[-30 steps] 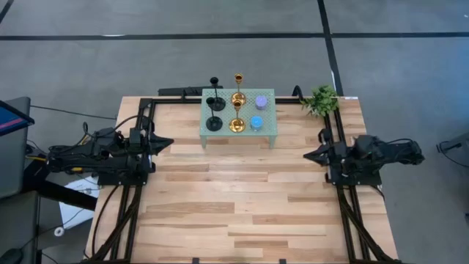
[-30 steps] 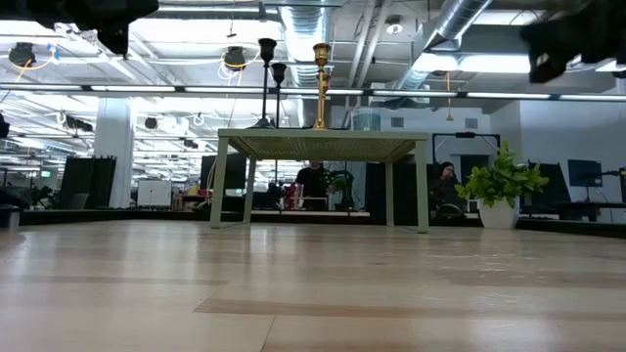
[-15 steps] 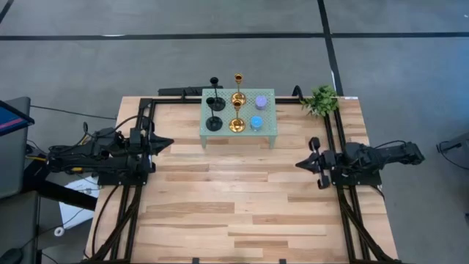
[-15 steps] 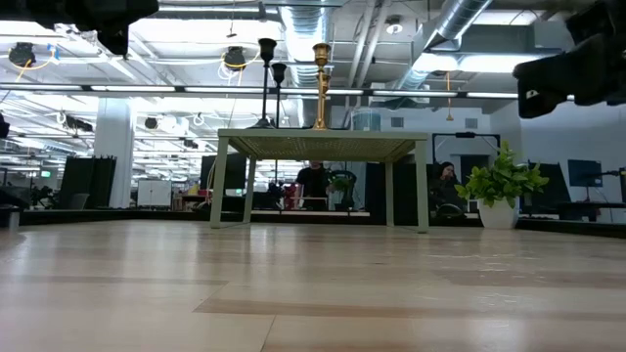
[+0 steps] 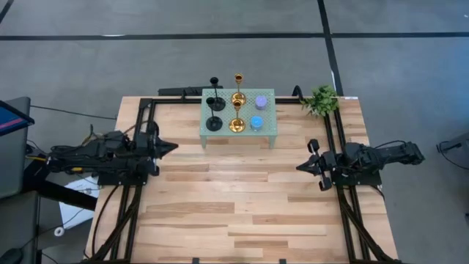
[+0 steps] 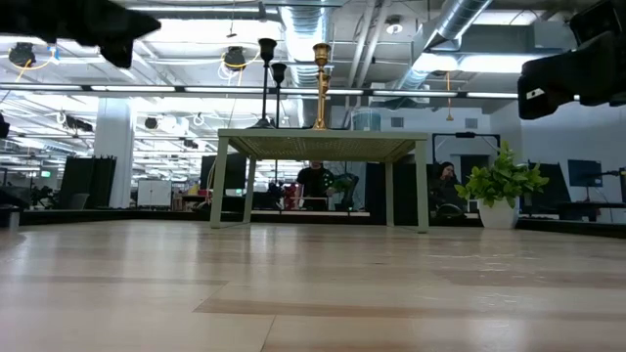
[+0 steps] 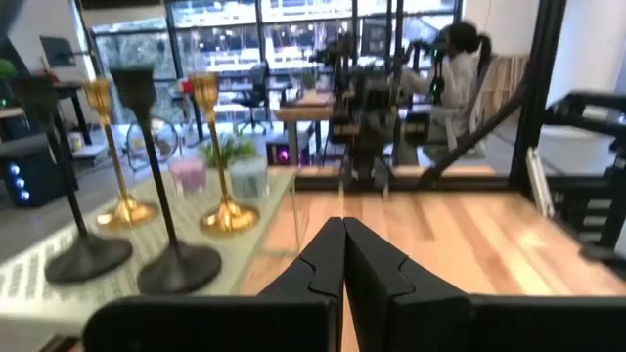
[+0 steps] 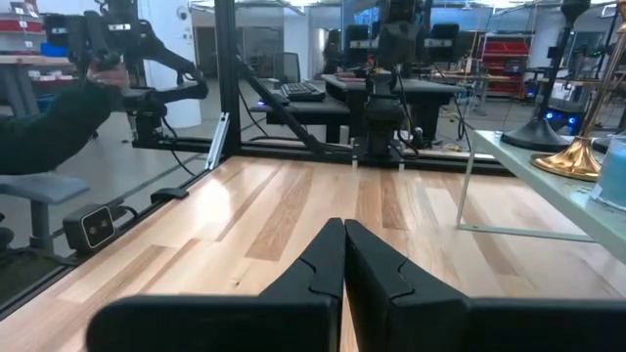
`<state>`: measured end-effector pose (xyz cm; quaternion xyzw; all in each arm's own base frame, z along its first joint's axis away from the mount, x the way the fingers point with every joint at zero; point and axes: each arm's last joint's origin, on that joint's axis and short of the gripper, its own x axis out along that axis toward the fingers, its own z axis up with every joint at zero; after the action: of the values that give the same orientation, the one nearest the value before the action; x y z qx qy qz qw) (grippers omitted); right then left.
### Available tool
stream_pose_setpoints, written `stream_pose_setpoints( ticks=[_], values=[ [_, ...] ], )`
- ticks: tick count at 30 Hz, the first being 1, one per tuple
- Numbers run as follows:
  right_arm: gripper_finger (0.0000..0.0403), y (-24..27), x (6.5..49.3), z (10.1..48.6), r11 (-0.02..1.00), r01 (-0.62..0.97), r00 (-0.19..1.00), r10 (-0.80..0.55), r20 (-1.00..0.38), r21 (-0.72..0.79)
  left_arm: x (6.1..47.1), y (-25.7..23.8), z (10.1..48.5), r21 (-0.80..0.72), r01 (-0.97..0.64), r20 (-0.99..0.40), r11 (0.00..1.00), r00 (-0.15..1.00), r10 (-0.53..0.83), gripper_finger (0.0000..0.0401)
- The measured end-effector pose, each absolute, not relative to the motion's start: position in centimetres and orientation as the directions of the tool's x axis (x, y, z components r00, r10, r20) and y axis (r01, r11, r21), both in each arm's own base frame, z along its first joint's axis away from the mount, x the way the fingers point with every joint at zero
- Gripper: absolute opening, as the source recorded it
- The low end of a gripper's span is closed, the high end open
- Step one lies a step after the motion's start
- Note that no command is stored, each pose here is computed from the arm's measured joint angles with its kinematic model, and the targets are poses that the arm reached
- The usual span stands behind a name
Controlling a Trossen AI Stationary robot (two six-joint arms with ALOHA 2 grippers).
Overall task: Pick & Place candle stick holders
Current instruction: Return to Home Position
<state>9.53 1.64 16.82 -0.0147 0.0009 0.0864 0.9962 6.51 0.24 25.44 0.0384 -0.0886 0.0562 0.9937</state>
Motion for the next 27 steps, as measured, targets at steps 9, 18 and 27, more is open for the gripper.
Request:
stream_pose_setpoints(
  ticks=[9, 18, 27],
  values=[
    [0.0000, 1.6, 9.5, 16.8, 0.985, -0.172, 0.985, 0.172, -0.006, -0.025, 8.9, 0.2, 20.6, 0.033, -0.118, 0.213, 0.992, 0.971, 0.109, 0.0004],
    [0.0000, 1.6, 9.5, 16.8, 0.985, -0.170, 0.985, 0.170, -0.006, -0.025, 9.6, -0.1, 18.4, 0.012, -0.020, 0.197, 1.000, 0.980, 0.017, 0.0005],
    [0.0000, 1.6, 9.5, 16.8, 0.985, -0.169, 0.986, 0.169, -0.007, -0.030, 9.6, -0.4, 18.4, -0.019, 0.084, 0.195, 0.996, 0.978, -0.078, 0.0007]
  ],
)
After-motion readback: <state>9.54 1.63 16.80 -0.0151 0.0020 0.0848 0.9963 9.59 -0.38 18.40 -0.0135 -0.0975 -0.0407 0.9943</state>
